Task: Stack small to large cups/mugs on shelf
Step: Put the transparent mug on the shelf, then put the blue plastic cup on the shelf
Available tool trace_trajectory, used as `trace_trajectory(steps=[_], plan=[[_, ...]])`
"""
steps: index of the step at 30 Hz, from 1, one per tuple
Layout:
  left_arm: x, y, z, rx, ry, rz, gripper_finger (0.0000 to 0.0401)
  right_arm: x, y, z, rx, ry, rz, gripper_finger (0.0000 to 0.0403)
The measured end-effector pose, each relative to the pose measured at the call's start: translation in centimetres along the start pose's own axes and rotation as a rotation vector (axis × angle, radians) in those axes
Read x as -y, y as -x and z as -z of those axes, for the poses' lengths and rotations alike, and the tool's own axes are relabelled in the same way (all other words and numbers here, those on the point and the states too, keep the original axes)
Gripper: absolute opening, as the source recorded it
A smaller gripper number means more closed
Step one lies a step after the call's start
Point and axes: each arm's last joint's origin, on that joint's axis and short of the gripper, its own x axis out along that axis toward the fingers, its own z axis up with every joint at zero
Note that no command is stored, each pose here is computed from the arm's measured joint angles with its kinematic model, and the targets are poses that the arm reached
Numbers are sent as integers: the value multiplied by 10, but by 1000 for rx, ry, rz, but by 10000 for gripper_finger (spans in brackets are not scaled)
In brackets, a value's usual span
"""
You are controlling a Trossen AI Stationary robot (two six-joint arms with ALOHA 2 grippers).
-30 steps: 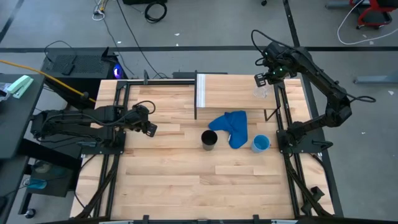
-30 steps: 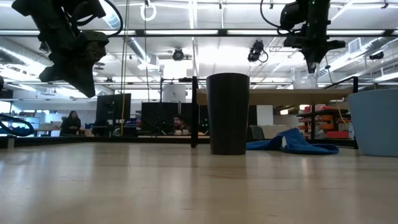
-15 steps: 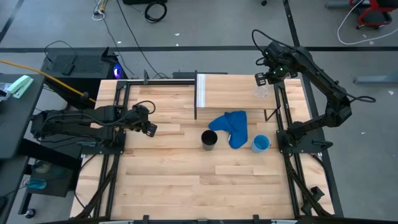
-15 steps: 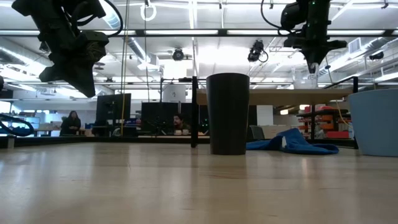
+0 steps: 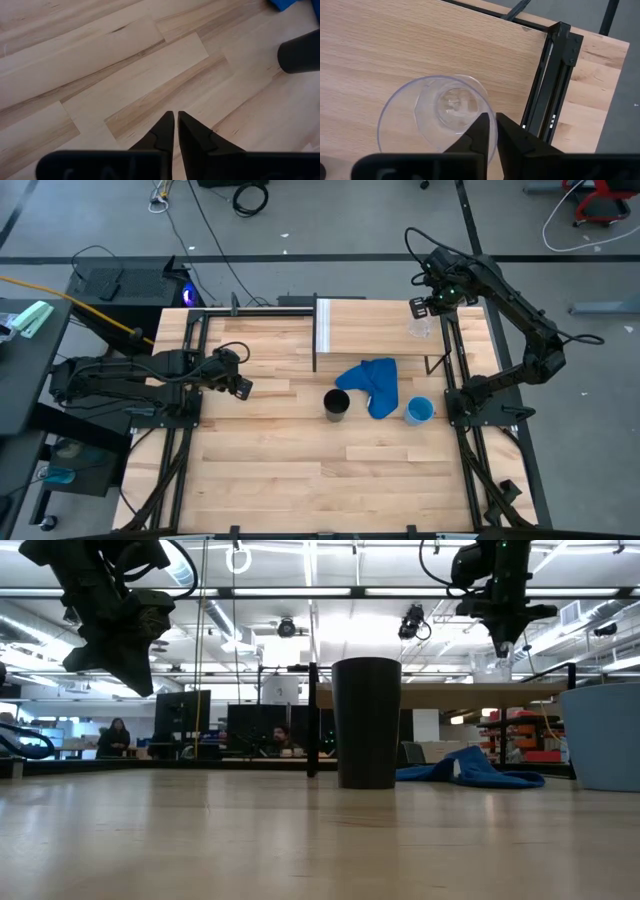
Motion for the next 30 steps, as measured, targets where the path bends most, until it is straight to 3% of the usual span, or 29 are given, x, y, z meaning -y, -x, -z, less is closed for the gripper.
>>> trace_trajectory(steps=[30], plan=[[0, 0, 0, 0, 0, 0, 40, 0, 1, 1, -12, -68, -22, 106]])
